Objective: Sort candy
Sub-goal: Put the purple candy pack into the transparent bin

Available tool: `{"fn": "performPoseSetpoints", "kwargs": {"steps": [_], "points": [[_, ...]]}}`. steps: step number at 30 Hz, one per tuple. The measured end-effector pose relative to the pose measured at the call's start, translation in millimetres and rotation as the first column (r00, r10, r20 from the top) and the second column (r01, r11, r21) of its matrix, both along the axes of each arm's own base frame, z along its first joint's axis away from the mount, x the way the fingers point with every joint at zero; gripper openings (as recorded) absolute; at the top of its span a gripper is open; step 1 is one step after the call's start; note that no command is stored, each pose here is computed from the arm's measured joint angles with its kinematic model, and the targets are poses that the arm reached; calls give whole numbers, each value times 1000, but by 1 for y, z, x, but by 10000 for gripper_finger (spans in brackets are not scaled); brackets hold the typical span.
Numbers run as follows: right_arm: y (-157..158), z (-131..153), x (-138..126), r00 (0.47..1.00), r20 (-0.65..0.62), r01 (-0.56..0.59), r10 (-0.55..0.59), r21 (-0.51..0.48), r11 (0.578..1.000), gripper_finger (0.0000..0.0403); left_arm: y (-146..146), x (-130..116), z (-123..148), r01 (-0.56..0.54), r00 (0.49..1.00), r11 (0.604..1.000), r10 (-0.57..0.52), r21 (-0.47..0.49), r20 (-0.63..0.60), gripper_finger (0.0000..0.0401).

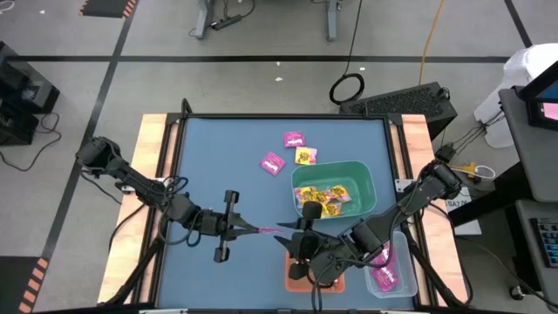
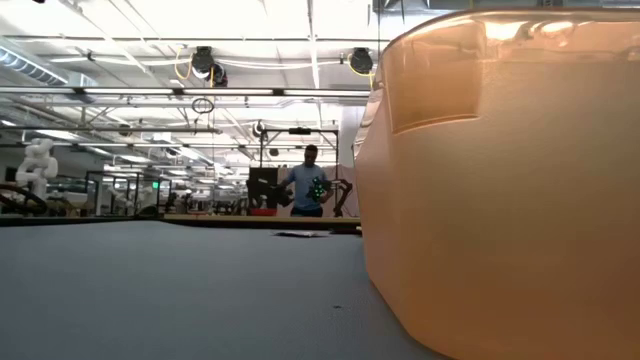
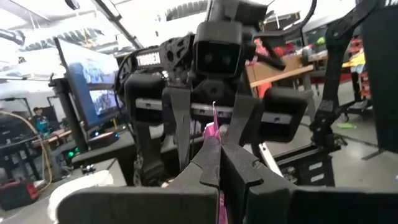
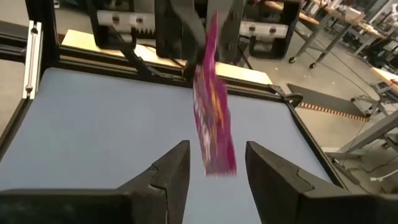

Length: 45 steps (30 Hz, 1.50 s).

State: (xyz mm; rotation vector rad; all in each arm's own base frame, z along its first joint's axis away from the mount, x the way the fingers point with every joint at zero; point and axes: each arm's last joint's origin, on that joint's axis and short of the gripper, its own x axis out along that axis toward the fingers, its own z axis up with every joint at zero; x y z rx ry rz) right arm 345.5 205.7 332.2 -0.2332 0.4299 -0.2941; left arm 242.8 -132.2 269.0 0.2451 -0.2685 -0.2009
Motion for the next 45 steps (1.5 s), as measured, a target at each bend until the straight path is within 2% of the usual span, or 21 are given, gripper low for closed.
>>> {"fn": "performPoseSetpoints", "kwargs": {"steps": [5,12,17,20,23,26,29,32,36,39,42,45], "points": [[-4,2,4,1000,5,-21,21,4,1000,126,3,2,-3,-14,1000,1000,14,14,-25,1],[-8,-1,7,999,-20,-43,43,31,999,14,4,3,-3,-17,999,1000,17,16,-29,1],[-8,-1,7,999,-25,-36,37,18,999,7,4,3,-3,-34,999,999,35,11,-31,5],[-8,-3,2,997,-65,-35,36,4,999,3,5,3,-4,-65,996,997,63,-35,-57,34],[-8,-4,-10,992,-120,-20,23,32,999,2,5,4,-6,-68,995,997,65,-29,-73,81],[-11,-3,-25,983,-184,16,0,84,996,1,5,3,-6,-77,994,996,74,-37,-76,134],[-13,-2,-42,963,-270,45,3,172,984,1,6,4,-6,-112,990,988,102,-106,-95,178],[-15,1,-63,924,-382,96,19,280,955,1,9,4,-7,-193,978,970,177,-147,-114,205],[-20,2,-94,811,-584,243,28,380,893,0,14,6,-13,-330,936,925,296,-188,-189,213],[-18,0,-113,713,-701,359,11,379,853,0,21,8,-17,-413,901,891,370,-188,-226,214],[-11,-1,-132,619,-785,441,-1,347,828,0,26,10,-20,-442,884,880,395,-172,-250,214],[-4,-1,-146,571,-821,500,-18,330,801,0,31,12,-23,-456,874,871,400,-182,-277,214]]}}
